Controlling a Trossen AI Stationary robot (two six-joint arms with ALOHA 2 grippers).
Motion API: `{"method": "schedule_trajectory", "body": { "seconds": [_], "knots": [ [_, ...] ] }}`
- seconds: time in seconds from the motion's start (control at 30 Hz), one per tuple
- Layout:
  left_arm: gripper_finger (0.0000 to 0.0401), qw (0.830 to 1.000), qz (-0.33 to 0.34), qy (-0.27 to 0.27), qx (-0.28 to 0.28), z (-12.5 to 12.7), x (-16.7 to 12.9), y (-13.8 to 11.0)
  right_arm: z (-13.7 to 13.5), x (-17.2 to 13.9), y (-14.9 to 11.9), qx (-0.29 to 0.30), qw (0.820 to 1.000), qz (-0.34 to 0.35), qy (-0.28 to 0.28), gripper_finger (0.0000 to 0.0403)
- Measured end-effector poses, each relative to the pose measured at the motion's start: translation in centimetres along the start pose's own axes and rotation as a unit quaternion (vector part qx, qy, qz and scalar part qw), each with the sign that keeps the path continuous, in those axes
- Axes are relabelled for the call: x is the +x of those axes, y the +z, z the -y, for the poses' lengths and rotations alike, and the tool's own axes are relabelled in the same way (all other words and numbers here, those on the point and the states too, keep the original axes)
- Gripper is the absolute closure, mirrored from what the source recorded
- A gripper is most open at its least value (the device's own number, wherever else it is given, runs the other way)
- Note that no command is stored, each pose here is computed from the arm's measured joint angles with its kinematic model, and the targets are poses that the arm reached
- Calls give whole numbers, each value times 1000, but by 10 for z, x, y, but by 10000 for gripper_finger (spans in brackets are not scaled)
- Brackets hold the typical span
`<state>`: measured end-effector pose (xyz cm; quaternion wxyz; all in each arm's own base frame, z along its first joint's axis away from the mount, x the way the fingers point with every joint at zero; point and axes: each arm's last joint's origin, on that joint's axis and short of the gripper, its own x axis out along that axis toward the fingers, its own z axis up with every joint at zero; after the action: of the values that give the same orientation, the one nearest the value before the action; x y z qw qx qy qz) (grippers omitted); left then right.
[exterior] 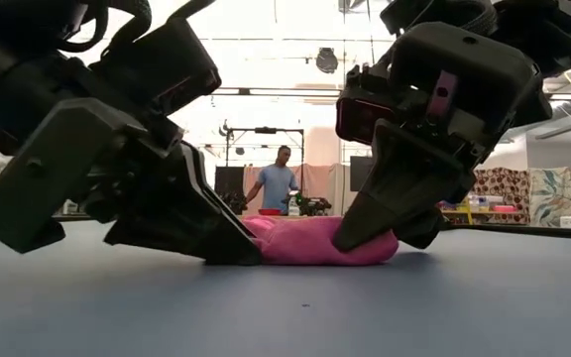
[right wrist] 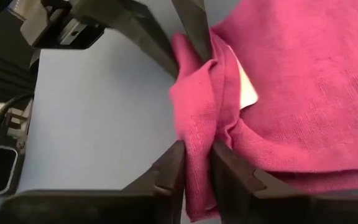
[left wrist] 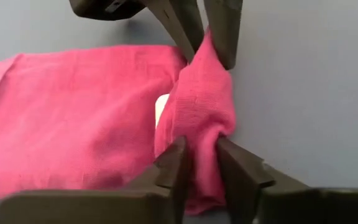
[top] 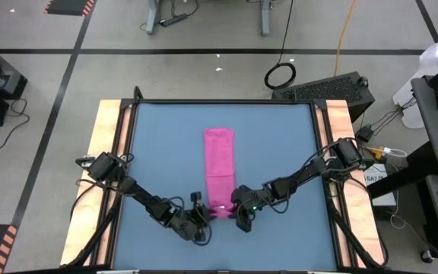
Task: Roll towel into tight, uniform cylinder
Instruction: Roll the pink towel
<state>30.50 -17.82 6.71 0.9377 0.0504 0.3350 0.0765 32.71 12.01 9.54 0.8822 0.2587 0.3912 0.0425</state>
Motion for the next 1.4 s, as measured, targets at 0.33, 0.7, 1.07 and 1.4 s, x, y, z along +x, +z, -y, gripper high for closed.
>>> {"method": "schedule_trajectory", "body": {
  "seconds": [0.33,0.7,1.07,1.4],
  "knots": [
    [380,998,-18,-44,-41,-4,-3,7,-22,-32,-8,-114,991,-12,-67,246],
    [385,982,-56,-95,-154,-17,-10,23,-73,-32,-44,-312,933,125,-130,198],
    [384,972,-81,-133,-177,-22,-8,27,-56,-9,-47,-336,920,126,-159,198],
    [384,971,-82,-132,-180,-25,-6,28,-49,-4,-41,-340,923,112,-140,238]
  ]
}}
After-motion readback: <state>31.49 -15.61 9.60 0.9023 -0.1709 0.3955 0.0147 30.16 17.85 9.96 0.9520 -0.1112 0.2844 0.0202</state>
